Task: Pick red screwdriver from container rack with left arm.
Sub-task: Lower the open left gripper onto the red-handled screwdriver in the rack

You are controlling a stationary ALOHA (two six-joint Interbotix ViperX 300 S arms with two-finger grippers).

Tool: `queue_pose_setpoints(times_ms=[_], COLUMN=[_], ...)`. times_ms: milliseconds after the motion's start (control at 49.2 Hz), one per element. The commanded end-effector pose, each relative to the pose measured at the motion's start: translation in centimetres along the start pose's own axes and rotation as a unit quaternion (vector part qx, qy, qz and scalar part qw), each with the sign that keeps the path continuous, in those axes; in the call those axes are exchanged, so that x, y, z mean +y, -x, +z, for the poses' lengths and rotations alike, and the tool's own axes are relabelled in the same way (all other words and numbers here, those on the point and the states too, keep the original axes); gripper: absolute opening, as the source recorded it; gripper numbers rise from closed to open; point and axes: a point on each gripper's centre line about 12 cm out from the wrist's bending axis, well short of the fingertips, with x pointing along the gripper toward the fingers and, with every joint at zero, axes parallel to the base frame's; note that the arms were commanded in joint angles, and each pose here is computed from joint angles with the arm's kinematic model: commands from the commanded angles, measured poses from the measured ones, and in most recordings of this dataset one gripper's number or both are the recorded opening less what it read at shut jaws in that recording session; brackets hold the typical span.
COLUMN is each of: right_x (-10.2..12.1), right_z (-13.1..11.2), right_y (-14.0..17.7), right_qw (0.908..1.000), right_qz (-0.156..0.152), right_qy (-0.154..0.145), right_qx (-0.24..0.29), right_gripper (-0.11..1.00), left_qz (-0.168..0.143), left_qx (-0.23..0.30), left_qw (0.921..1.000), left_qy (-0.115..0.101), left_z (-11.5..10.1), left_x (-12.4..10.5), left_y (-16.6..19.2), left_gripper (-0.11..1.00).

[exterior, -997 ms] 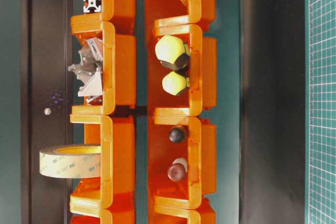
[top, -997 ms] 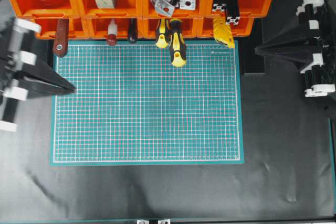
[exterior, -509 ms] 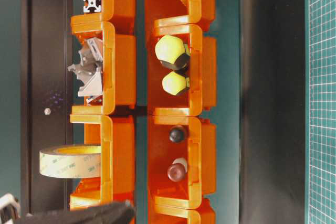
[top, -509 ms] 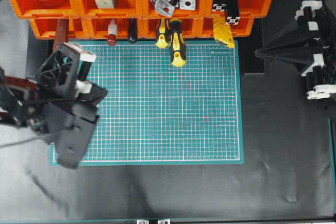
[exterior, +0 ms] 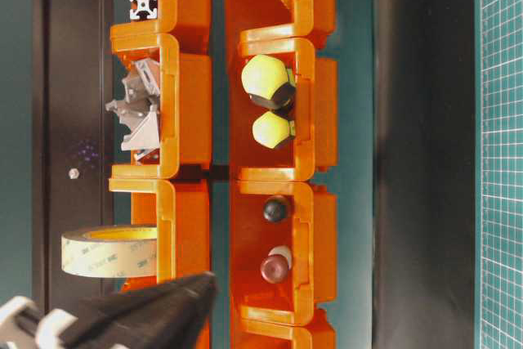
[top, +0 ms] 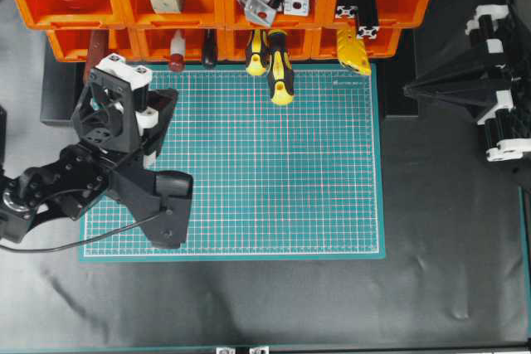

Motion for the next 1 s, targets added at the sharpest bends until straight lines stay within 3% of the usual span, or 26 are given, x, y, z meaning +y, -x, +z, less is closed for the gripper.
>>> queue_pose_setpoints(times_ms=[0,631,712,875,976], right_x=[0.2,0.5,0.5,0.5,0.5], right_z=[0.6,-0.8,-0.8,-0.8,-0.7], right_y=[-0.2,0.0,0.0,0.1,0.1], right_qw=[1.0000,0.9997,0.9996,0.9995,0.9996], right_qz=[0.004,0.014,0.014,0.013,0.013], right_qy=[0.003,0.016,0.019,0.024,0.024], right_qx=[-0.002,0.015,0.013,0.013,0.011], right_gripper=[0.00,0.00,0.00,0.00,0.00], left_qz=[0.005,0.010,0.009,-0.004,-0.012], left_qx=[-0.006,0.015,0.019,0.009,0.005], left_qw=[1.0000,0.9997,0.9996,0.9997,0.9996], left_qy=[0.003,0.019,0.020,0.022,0.025], left_z=[0.1,-0.7,-1.0,-1.7,-2.1], left_x=[0.5,1.6,1.6,1.1,0.8], left_y=[0.4,-1.0,-1.5,-2.9,-3.6], left_gripper=[0.00,0.02,0.16,0.65,0.87])
